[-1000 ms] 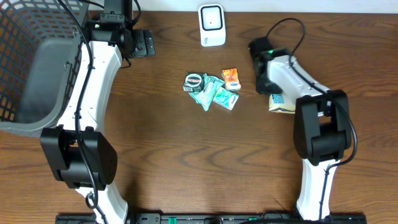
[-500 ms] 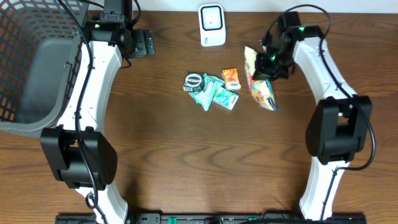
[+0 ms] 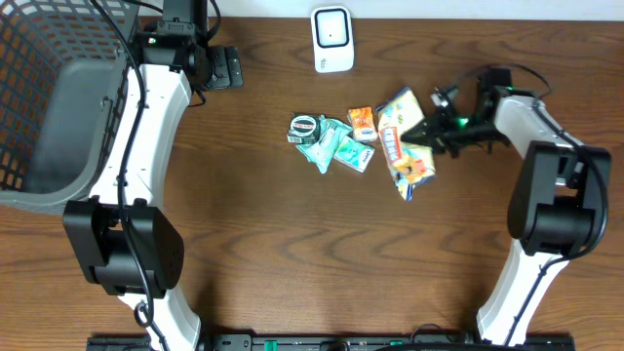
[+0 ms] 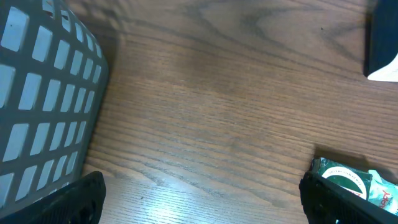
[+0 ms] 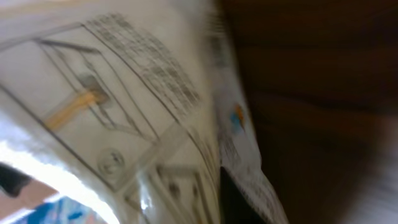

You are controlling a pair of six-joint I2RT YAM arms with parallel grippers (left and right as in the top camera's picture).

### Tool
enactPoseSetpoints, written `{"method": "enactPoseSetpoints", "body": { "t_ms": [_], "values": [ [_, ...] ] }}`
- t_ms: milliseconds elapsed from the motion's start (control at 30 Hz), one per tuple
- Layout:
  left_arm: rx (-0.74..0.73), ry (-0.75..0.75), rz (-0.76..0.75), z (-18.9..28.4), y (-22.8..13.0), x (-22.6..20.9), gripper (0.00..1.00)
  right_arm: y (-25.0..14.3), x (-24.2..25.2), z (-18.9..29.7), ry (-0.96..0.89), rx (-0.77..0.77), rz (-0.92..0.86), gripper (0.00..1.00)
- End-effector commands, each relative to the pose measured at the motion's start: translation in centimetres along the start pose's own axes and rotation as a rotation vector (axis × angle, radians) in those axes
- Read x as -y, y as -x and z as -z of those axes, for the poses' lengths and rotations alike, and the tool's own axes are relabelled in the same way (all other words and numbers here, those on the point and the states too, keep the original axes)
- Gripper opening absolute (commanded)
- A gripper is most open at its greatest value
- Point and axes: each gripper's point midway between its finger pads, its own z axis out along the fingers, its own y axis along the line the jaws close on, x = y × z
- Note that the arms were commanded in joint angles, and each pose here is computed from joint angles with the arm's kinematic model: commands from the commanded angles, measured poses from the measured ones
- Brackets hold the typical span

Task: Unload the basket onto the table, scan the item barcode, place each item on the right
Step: 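Hold the yellow bag under the scanner with the right gripper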

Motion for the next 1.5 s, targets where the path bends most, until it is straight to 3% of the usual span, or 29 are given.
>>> {"method": "enactPoseSetpoints", "body": {
  "t_ms": [0,200,400,600,867,1100,1200,1300,1467],
  "values": [
    [0.031,0.002,0.019,1.2,0.7,-0.1,0.98,1.1,3.1,3.4,-0.161,0.081,-0.073,0.19],
    [0.031,0.002,0.019,1.2,0.7,-0.1,0.98,1.8,5.0,9.8,-0.466,0.117,-0.145,0.39],
    [0.031,0.002,0.019,1.2,0.7,-0.1,0.98,1.3,2.3,11.1,-0.536,0.071,-0.053,0.84],
    [0.031,0.002,0.019,1.2,0.7,-0.1,0.98,-0.5,1.9,8.7,-0.668,-0.026,0.034,0.85],
    [0.031,0.002,0.019,1.2,0.7,-0.1,0.98,-0.8,2.1,7.1,-0.910,-0.007,0.066,0.85],
    [0.031,0.002,0.019,1.2,0.7,-0.1,0.98,-0.9,4.4,3.7,-0.997,0.023,0.119,0.77],
    [0.031,0.002,0.019,1.2,0.7,-0.1,0.98,-0.8,5.8,2.3,-0.991,0.040,0.134,0.67],
    [0.031,0.002,0.019,1.2,0.7,-0.1,0.98,-1.0,7.0,1.6,-0.990,0.042,0.135,0.49],
    [0.031,0.002,0.019,1.2,0.7,-0.1,0.98,-0.8,6.5,1.9,-0.987,0.047,0.136,0.08]
  ]
}}
